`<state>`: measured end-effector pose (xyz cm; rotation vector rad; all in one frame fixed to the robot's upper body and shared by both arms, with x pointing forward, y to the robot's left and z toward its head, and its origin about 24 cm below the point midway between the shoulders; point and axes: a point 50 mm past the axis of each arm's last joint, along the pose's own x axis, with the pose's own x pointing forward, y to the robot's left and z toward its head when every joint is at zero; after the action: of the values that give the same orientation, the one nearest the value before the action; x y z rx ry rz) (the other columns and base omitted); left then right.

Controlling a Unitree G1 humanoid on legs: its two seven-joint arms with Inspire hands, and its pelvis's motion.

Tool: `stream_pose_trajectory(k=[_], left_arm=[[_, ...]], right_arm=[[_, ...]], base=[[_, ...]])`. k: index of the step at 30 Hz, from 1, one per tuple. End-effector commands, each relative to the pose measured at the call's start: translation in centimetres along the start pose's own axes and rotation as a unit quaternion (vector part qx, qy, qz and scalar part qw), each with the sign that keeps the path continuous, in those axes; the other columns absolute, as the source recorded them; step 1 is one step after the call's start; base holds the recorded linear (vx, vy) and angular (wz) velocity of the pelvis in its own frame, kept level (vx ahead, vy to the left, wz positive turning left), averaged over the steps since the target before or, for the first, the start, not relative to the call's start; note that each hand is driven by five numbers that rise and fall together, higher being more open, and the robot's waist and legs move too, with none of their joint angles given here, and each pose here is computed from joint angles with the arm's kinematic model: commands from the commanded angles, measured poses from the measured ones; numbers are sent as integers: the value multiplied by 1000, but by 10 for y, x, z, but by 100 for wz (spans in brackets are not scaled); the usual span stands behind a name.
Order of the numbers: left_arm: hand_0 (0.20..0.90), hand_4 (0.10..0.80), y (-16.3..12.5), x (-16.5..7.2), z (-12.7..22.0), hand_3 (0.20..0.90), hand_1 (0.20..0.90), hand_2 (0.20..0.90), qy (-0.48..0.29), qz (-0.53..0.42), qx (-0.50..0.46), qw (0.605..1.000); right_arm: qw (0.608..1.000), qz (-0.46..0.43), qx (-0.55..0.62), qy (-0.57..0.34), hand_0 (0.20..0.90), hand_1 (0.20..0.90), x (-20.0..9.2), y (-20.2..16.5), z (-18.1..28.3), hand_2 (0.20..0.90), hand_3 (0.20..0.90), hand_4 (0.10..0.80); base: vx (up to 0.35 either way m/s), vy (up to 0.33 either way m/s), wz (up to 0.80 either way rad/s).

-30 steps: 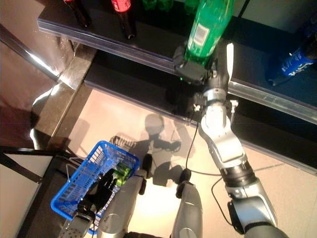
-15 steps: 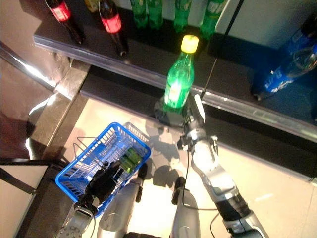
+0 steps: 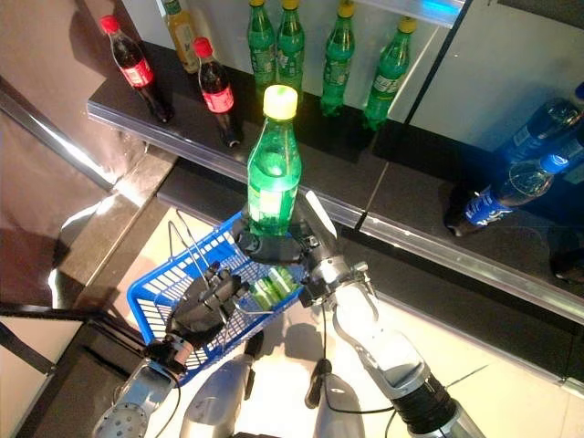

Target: Pick up the drink and place into the basket.

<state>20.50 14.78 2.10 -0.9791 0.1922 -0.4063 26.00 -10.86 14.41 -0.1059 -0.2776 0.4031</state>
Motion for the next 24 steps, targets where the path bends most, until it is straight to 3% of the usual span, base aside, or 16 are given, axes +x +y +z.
stream_pose_trajectory(k=[1, 11, 19, 24], left_arm=[[300, 100, -70, 5, 27, 200, 300, 300, -58, -247, 48, 966], [300, 100, -118, 4, 38, 200, 300, 300, -25, -418, 93, 903], [300, 100, -137, 0, 35, 200, 300, 300, -2, -497, 87, 863], [300, 100, -138, -1, 35, 200, 300, 300, 0, -502, 87, 861]], right_arm=[[983, -6, 47, -176, 300, 300, 9, 5, 61, 300, 200, 100], [995, -28, 34, -87, 300, 300, 4, 6, 26, 300, 200, 100], [999, -31, 28, 4, 300, 300, 0, 16, -14, 300, 200, 100], [999, -33, 27, 8, 300, 300, 0, 16, -16, 300, 200, 100]], base=[[65, 3, 6], [28, 10, 2], [17, 18, 5], [3, 4, 9]])
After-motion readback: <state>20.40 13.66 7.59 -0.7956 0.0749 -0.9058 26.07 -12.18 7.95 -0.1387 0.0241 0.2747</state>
